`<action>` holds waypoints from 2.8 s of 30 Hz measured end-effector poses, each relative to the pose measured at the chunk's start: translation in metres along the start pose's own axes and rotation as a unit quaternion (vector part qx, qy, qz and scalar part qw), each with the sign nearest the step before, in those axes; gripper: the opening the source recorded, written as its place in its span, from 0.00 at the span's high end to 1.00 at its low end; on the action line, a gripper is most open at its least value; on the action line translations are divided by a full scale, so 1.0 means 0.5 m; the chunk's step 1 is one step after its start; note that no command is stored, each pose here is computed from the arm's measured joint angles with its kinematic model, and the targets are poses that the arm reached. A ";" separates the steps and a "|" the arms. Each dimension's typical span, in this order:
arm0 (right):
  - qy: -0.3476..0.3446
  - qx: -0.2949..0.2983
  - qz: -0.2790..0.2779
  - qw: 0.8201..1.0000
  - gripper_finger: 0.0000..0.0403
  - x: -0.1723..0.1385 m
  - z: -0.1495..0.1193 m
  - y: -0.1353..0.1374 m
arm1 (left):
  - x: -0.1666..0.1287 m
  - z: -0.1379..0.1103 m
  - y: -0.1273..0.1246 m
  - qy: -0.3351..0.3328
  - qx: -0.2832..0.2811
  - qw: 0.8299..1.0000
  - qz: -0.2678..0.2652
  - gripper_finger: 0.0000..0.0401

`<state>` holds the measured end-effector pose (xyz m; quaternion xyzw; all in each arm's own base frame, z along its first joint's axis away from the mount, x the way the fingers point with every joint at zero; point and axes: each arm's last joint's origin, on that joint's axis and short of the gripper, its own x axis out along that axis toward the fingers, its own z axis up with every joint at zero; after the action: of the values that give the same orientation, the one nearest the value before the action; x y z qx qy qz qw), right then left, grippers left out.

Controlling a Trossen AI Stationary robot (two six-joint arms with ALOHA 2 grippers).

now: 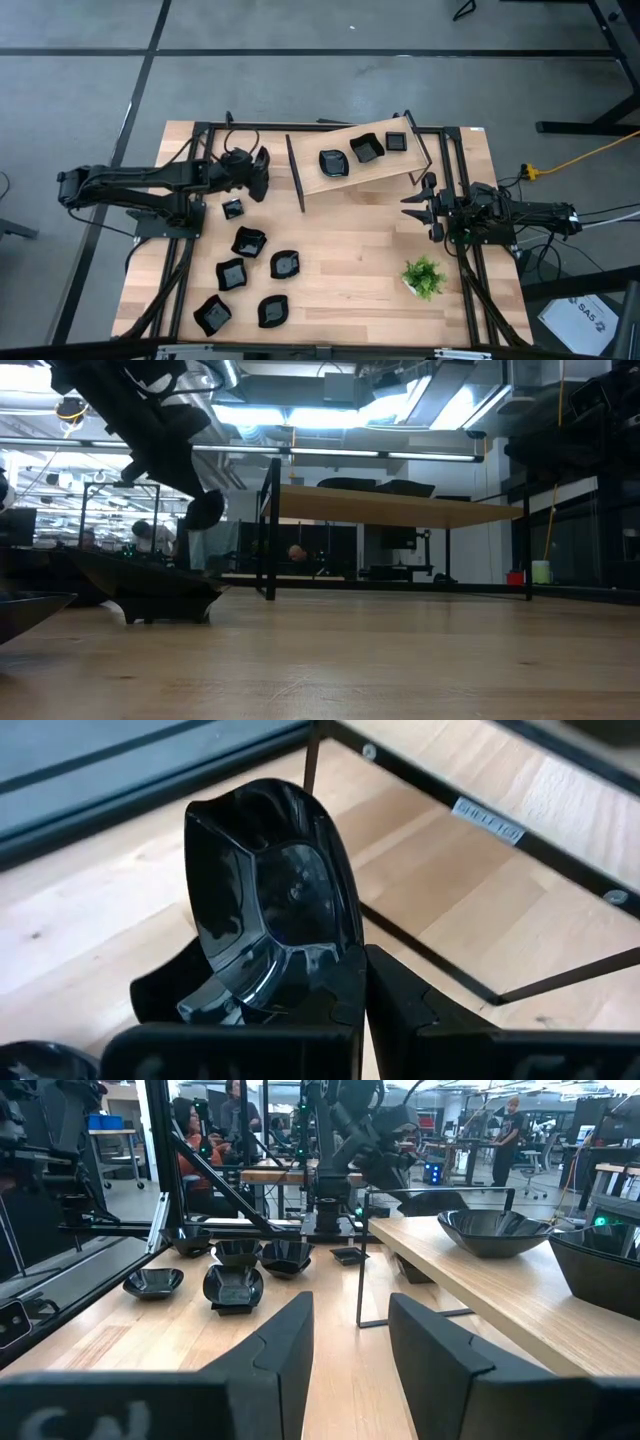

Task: Pick & Place Mini shaped plates
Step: Stack the leaf-shaped plate on top of the leaf-shaped plate on the shelf

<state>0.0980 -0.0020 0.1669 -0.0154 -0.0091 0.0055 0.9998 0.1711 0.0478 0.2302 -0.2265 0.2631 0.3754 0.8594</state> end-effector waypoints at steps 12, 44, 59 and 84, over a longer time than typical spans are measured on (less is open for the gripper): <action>0.000 0.000 0.000 1.000 0.67 0.000 0.000 0.000 | -0.020 0.033 -0.012 -0.085 0.029 0.995 -0.048 1.00; 0.000 0.001 0.000 1.000 0.67 0.000 0.000 0.000 | -0.008 0.159 -0.116 -0.189 0.619 0.758 -0.078 1.00; 0.000 0.000 0.000 1.000 0.67 0.000 0.000 0.000 | 0.047 0.219 -0.174 -0.156 0.413 0.892 -0.096 1.00; 0.000 0.000 0.000 1.000 0.67 0.000 0.000 0.000 | 0.051 0.195 -0.239 -0.050 -0.049 0.975 -0.212 1.00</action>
<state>0.0979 -0.0020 0.1670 -0.0150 -0.0093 0.0054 0.9998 0.3047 0.0449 0.3113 -0.2997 0.1472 0.2077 0.9194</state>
